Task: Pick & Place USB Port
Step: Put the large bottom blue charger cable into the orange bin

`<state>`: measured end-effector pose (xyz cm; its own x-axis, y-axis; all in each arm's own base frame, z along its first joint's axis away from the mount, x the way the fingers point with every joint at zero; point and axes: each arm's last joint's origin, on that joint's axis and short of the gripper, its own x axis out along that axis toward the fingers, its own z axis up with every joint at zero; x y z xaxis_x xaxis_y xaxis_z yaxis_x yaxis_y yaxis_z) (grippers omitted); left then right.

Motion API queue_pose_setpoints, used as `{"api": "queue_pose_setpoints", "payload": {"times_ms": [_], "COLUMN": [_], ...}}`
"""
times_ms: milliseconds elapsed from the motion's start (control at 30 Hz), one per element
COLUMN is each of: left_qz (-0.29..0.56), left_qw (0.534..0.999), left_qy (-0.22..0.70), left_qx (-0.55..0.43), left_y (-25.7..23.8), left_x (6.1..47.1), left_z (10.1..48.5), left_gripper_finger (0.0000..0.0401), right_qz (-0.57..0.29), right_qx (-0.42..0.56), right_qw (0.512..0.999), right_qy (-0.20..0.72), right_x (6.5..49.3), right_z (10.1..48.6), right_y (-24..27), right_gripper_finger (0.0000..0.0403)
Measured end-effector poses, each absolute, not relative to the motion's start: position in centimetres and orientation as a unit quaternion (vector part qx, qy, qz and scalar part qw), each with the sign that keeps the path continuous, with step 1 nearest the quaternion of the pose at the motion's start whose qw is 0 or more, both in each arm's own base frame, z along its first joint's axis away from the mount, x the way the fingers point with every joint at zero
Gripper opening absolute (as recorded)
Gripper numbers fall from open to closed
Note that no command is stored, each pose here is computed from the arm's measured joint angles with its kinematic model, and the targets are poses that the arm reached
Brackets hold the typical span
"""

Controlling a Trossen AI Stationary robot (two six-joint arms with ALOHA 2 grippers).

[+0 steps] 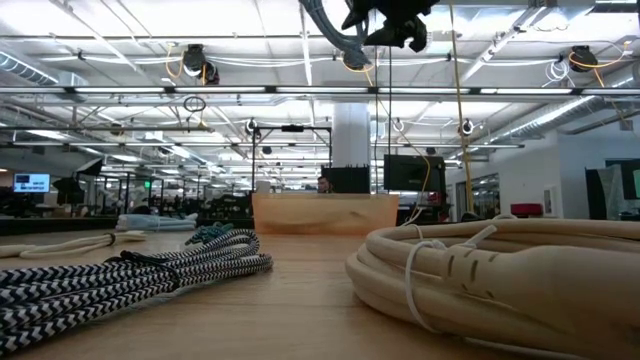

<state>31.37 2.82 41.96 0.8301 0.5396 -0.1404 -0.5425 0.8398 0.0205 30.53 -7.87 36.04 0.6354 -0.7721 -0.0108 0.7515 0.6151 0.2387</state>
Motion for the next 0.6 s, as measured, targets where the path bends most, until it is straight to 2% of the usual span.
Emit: {"api": "queue_pose_setpoints", "payload": {"times_ms": [433, 600], "left_qz": [0.291, 0.278], "left_qw": [0.954, 0.957], "left_qy": [0.067, 0.06], "left_qx": [-0.019, -0.051], "left_y": [2.99, 3.46], "left_x": [31.35, 31.39], "left_z": [41.96, 41.93], "left_gripper_finger": [0.0037, 0.0037], "right_qz": [-0.433, -0.483], "right_qx": [0.129, 0.128], "right_qw": [0.891, 0.865], "right_qy": [-0.048, -0.041], "right_x": [30.53, 30.34], "right_z": [35.85, 35.79], "right_y": [-7.72, -7.44], "right_gripper_finger": [0.0022, 0.0015]}}
